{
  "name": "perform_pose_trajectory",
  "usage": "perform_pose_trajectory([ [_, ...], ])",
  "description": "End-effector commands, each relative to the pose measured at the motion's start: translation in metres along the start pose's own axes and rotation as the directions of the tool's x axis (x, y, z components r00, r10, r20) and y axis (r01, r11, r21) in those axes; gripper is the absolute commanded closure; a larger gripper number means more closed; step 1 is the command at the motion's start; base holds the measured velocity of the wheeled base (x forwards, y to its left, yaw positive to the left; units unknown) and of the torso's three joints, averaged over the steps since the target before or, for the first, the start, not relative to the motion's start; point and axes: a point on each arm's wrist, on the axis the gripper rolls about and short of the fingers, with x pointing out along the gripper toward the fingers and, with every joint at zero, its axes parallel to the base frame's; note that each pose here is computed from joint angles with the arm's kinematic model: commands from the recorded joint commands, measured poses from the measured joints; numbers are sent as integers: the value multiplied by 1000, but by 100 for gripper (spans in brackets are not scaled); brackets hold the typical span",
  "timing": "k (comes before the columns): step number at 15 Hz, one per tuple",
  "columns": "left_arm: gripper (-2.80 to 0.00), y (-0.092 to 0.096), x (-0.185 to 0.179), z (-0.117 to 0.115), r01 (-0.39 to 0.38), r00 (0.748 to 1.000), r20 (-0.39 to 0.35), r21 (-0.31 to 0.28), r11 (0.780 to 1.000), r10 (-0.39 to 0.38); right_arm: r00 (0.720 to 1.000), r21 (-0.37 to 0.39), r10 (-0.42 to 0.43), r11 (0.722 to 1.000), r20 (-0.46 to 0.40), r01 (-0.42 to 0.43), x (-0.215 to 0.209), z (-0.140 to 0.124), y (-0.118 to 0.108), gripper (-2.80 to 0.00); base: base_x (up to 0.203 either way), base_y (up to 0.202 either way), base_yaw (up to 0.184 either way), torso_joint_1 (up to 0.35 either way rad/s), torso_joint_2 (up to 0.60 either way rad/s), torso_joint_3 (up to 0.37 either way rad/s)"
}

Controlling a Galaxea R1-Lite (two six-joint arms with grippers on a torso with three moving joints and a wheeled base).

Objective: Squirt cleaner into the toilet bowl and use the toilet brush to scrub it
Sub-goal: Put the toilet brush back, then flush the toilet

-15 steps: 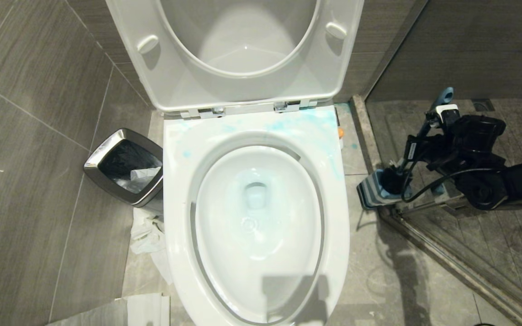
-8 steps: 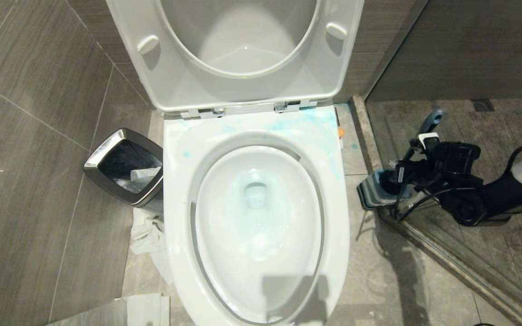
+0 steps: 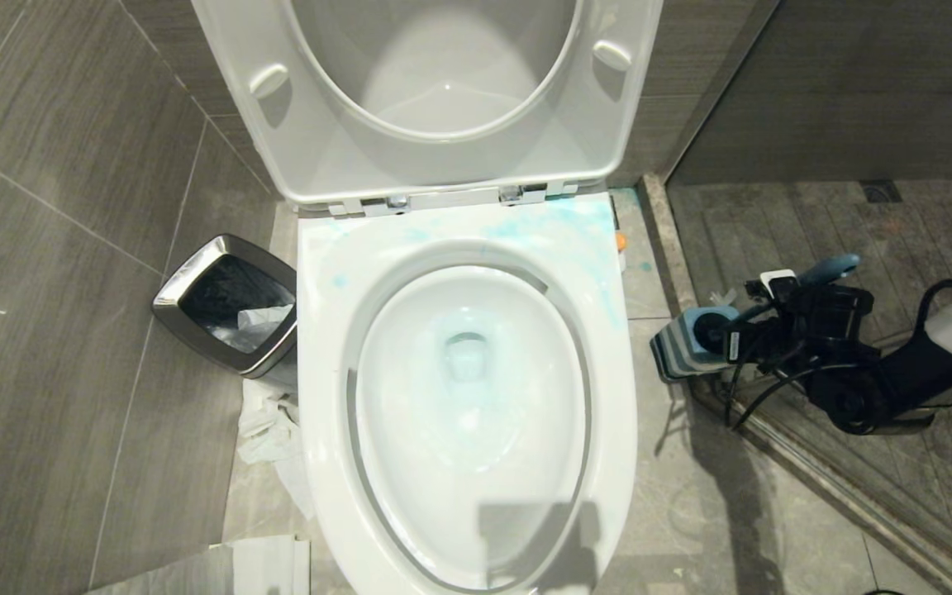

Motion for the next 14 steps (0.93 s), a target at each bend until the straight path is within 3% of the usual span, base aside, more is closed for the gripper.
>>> perform_pose_trajectory([
  [1,0,0,0,0,0,1000,-2,0,1000,0,1000,-13,2,1000,-11,-2,-12,0,-1,0,0,0,0,0,0,0],
  [4,0,0,0,0,0,1000,-2,0,1000,0,997,-47,33,998,-73,-37,-48,-8,-3,0,0,0,0,0,0,0],
  [7,0,0,0,0,0,1000,-2,0,1000,0,994,-59,102,993,-44,-105,-99,6,-7,0,0,0,0,0,0,0],
  [10,0,0,0,0,0,1000,-2,0,1000,0,979,-65,192,980,74,-187,-156,32,-13,0,0,0,0,0,0,0],
  [14,0,0,0,0,0,1000,-2,0,1000,0,917,-84,261,965,300,-247,-247,62,-22,0,0,0,0,0,0,0],
])
